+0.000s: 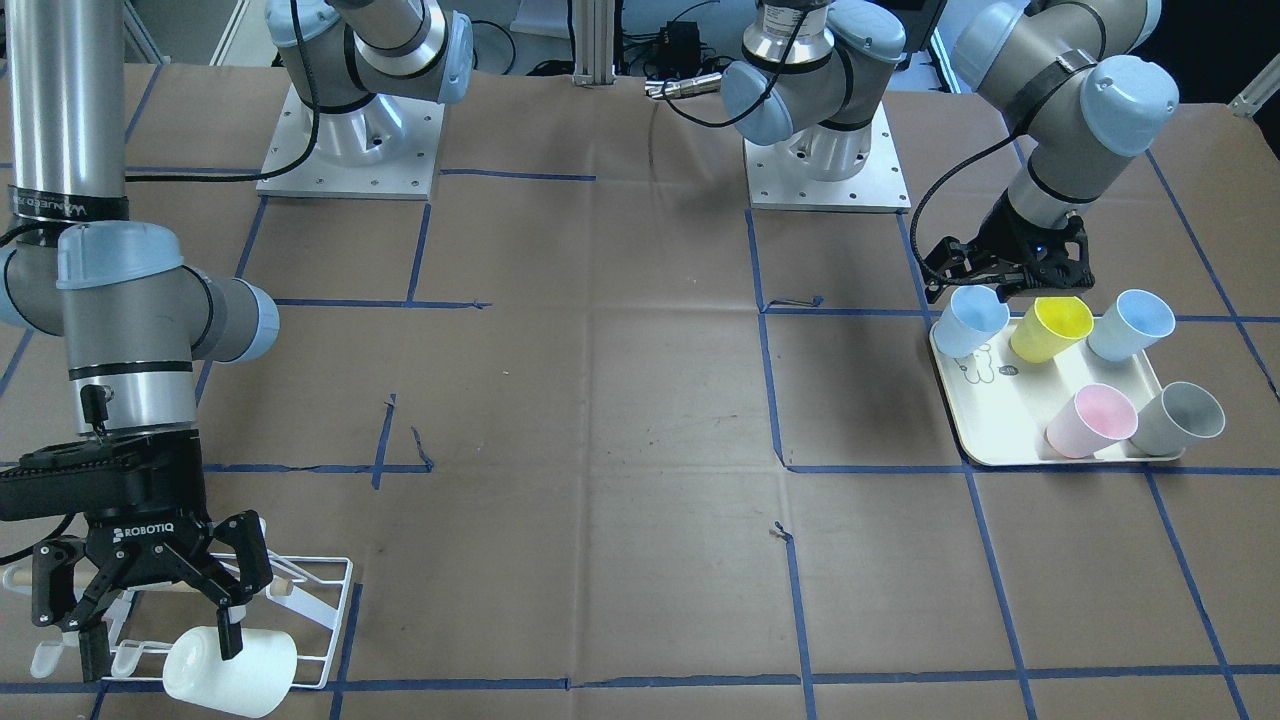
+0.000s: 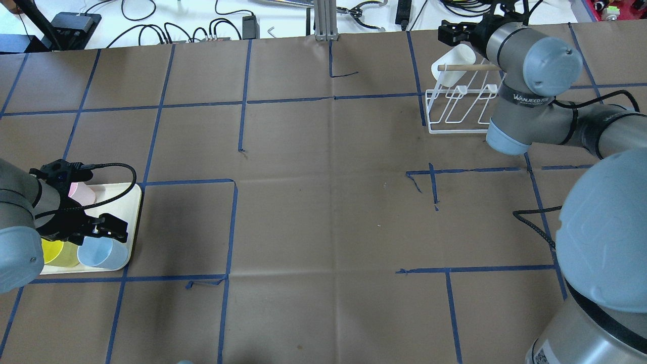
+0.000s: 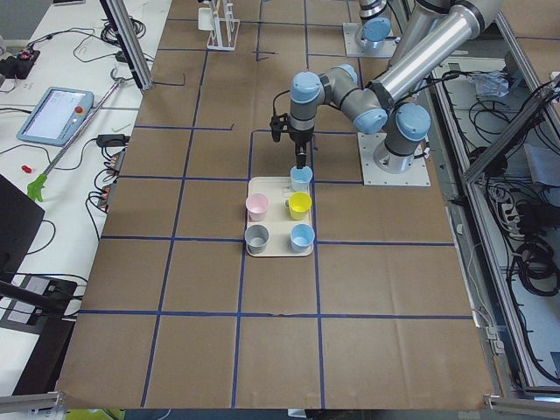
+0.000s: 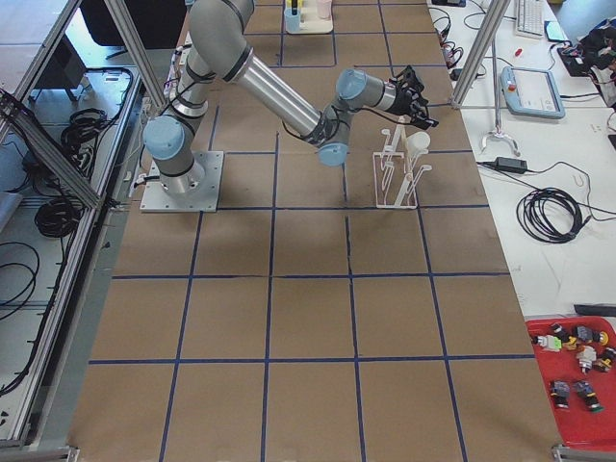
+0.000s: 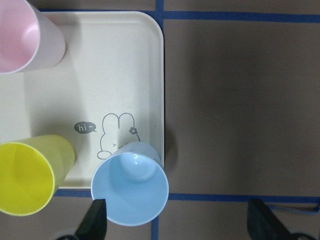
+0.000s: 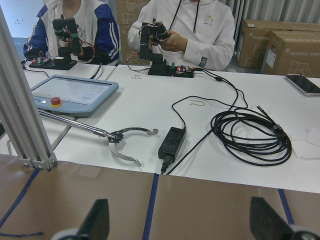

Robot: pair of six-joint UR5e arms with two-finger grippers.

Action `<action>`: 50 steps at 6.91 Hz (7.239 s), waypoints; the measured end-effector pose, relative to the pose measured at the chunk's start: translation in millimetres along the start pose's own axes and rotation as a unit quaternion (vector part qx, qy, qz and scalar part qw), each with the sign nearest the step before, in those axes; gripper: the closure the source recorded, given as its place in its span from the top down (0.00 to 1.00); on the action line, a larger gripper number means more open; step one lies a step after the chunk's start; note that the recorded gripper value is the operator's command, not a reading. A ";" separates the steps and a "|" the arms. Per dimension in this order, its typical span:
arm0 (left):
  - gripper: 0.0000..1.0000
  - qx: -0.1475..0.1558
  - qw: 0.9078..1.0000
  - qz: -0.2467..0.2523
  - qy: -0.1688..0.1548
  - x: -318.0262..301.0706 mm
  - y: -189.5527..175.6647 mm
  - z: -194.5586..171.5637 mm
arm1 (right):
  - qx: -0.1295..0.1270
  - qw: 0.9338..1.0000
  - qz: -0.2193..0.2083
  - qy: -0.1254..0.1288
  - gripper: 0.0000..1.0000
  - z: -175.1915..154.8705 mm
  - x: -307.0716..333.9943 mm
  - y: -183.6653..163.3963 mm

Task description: Transfer IKEA cup to right arm and place on rack

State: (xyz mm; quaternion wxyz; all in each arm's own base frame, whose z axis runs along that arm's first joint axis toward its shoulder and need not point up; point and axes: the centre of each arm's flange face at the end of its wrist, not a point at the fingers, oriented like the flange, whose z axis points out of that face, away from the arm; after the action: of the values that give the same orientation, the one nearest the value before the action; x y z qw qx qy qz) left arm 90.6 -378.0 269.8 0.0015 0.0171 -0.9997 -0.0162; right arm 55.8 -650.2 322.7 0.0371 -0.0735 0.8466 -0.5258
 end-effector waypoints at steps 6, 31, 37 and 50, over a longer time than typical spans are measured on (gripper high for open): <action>0.92 -0.054 0.998 -0.002 -0.009 -5.4 5.9 33.2 | 0.014 0.993 0.084 -0.075 1.00 -83.2 -113.5 -62.5; 0.00 0.336 0.866 0.162 0.333 93.3 -159.6 -205.6 | -0.003 0.755 0.638 -0.153 1.00 -147.9 -182.0 0.1; 0.00 0.394 0.796 0.296 0.352 181.0 -133.2 -183.0 | -0.060 0.744 0.645 -0.163 0.99 -144.6 -200.7 5.3; 0.00 0.435 0.700 0.430 0.369 222.6 -93.7 -101.5 | -0.126 0.692 0.682 -0.201 0.96 -167.2 -265.8 1.8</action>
State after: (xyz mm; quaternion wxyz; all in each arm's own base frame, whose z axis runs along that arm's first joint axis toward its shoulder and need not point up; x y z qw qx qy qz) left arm -128.2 -482.5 368.8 0.3698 -0.4107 -0.7133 0.4309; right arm 294.5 -458.0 391.5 0.5450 0.4167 0.6944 -0.2172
